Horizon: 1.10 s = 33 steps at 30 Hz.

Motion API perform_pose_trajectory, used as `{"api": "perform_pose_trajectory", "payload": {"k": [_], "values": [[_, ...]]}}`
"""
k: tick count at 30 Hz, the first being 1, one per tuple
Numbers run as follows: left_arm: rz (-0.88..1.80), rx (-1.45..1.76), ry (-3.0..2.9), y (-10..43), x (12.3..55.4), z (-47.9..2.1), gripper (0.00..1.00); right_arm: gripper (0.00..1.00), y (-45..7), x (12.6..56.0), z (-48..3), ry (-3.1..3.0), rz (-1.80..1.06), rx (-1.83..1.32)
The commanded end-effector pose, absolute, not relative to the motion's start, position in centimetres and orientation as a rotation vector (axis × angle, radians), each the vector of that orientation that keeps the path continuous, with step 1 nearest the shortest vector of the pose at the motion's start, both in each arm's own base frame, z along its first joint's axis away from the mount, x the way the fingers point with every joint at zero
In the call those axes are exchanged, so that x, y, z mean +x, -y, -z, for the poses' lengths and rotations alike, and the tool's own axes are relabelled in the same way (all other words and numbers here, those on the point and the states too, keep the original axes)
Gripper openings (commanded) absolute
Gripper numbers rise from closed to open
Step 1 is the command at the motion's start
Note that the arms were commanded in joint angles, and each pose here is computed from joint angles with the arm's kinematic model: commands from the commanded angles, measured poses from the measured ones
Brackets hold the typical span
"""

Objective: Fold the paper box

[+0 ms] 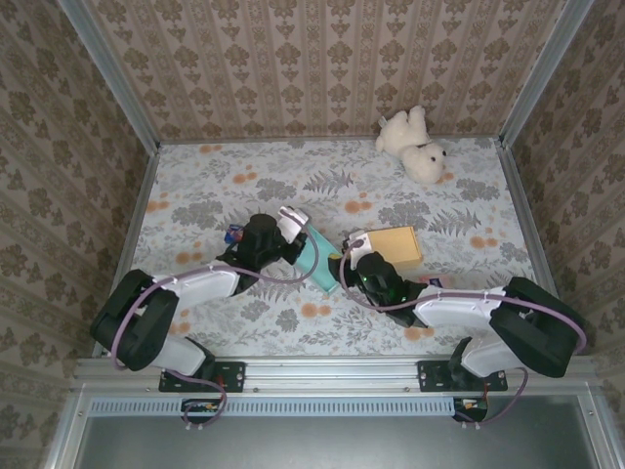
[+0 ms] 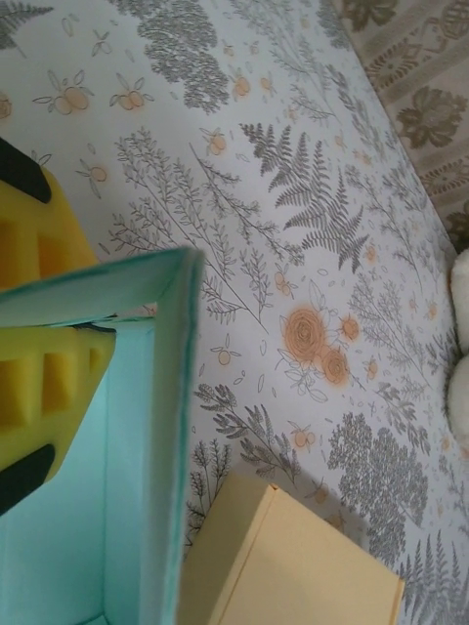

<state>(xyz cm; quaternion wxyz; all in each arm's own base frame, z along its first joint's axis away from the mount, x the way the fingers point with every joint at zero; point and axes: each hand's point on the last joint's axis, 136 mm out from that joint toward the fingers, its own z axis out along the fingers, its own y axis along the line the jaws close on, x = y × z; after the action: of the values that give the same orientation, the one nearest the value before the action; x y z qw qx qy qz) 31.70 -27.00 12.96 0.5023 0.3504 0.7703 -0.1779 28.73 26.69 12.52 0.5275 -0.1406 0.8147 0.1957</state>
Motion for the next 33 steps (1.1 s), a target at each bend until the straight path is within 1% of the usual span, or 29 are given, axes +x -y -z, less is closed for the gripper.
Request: {"api": "perform_pose_trajectory", "payload": {"k": [1,11,18,19,22,23,31,33], "values": [[0.497,0.78,-1.909,27.5,30.5,-13.0,0.0,0.39,-26.8,28.1,-10.1,-2.015,-0.429,-0.35],[0.567,0.708,-1.971,26.8,28.4,-11.2,0.0,0.39,-26.8,28.0,-9.3,-2.018,-0.368,-0.336],[0.542,0.66,-2.003,25.6,27.8,-9.3,0.0,0.39,-27.4,28.0,-9.3,-2.046,-0.44,-0.225],[0.534,0.653,-2.004,25.5,27.8,-9.2,0.0,0.4,-27.3,28.0,-9.4,-2.053,-0.452,-0.197],[0.501,0.64,-2.008,24.9,27.8,-9.0,0.0,0.5,-26.6,28.1,-9.4,-2.093,-0.451,-0.088],[0.492,0.634,-2.007,24.7,27.8,-9.0,0.0,0.51,-26.5,28.1,-9.5,-2.102,-0.453,-0.065],[0.469,0.653,-1.991,24.5,27.6,-9.1,0.0,0.54,-25.6,27.4,-10.0,-2.153,-0.483,0.048],[0.473,0.659,-1.99,24.7,27.5,-9.1,0.0,0.57,-25.7,27.2,-10.3,-2.164,-0.5,0.069]]}}
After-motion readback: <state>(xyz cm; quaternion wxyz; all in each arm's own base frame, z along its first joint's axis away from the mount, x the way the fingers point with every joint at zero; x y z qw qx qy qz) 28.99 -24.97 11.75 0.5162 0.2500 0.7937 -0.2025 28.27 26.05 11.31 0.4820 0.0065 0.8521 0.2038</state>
